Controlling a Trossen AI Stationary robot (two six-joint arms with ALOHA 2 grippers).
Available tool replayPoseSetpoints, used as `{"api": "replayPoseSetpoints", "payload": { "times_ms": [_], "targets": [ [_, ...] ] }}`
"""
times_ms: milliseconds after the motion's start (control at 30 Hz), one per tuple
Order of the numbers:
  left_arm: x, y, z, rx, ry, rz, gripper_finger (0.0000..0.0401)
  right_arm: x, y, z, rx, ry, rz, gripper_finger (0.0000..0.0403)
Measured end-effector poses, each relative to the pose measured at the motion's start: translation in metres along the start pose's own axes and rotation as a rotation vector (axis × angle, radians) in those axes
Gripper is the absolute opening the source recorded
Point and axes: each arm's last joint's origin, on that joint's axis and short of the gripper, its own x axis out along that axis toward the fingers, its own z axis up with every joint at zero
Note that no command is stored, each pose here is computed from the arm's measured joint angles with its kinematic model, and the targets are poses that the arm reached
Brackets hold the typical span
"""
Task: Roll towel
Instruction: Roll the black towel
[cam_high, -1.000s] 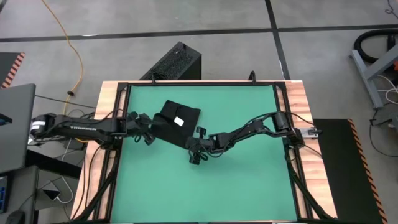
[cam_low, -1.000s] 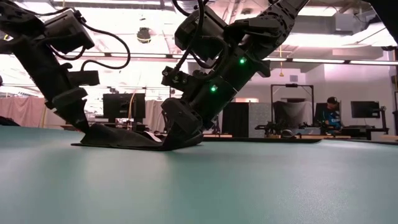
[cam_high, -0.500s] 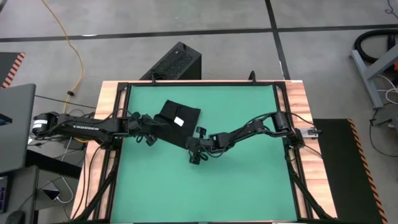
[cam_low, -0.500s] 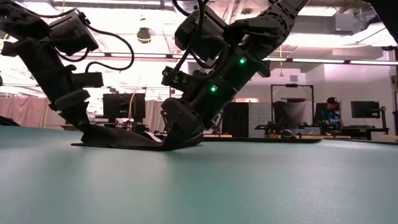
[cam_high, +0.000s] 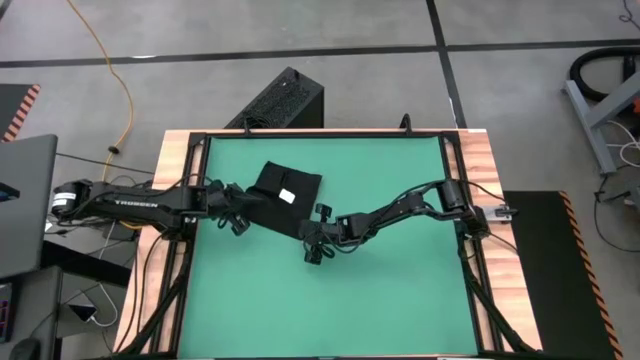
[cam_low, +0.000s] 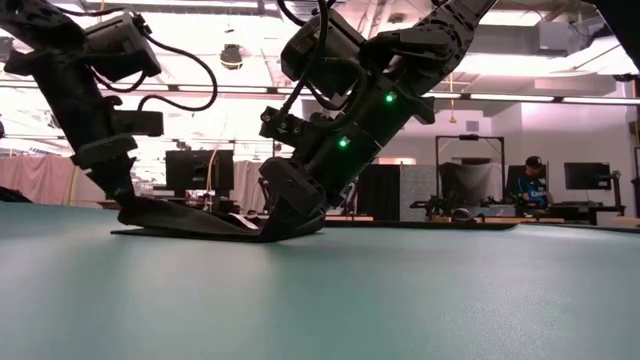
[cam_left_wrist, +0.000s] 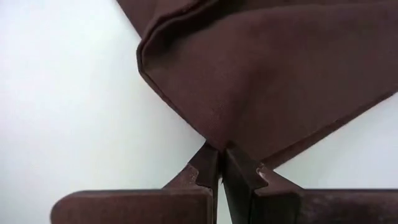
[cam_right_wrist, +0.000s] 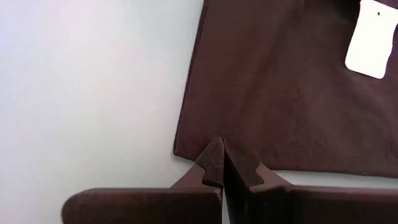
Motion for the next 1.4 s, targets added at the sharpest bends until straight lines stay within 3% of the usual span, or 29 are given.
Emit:
{"api": "replayPoseSetpoints", "payload": {
  "times_ms": [233,567,1067,1267,1400],
  "targets": [
    [0.000,-0.001,-0.005,-0.059,0.084,-0.066,0.0002,0.000,0.000,0.000,0.000,0.001,0.000,0.0020],
    [0.000,0.001,-0.007,-0.093,0.089,-0.030,0.0008,0.000,0.000,0.000,0.000,0.001,0.000,0.0020],
    [-0.001,-0.002,-0.003,-0.070,0.086,-0.102,0.0161,0.000,0.000,0.000,0.000,0.002,0.000,0.0020],
    [-0.016,0.003,0.006,-0.117,0.096,0.066,0.0175,0.000,0.000,0.000,0.000,0.001,0.000,0.0020],
    [-0.022,0.000,0.016,-0.147,0.047,0.049,0.0174,0.000,0.000,0.000,-0.001,0.001,0.000,0.0020]
  ]
}}
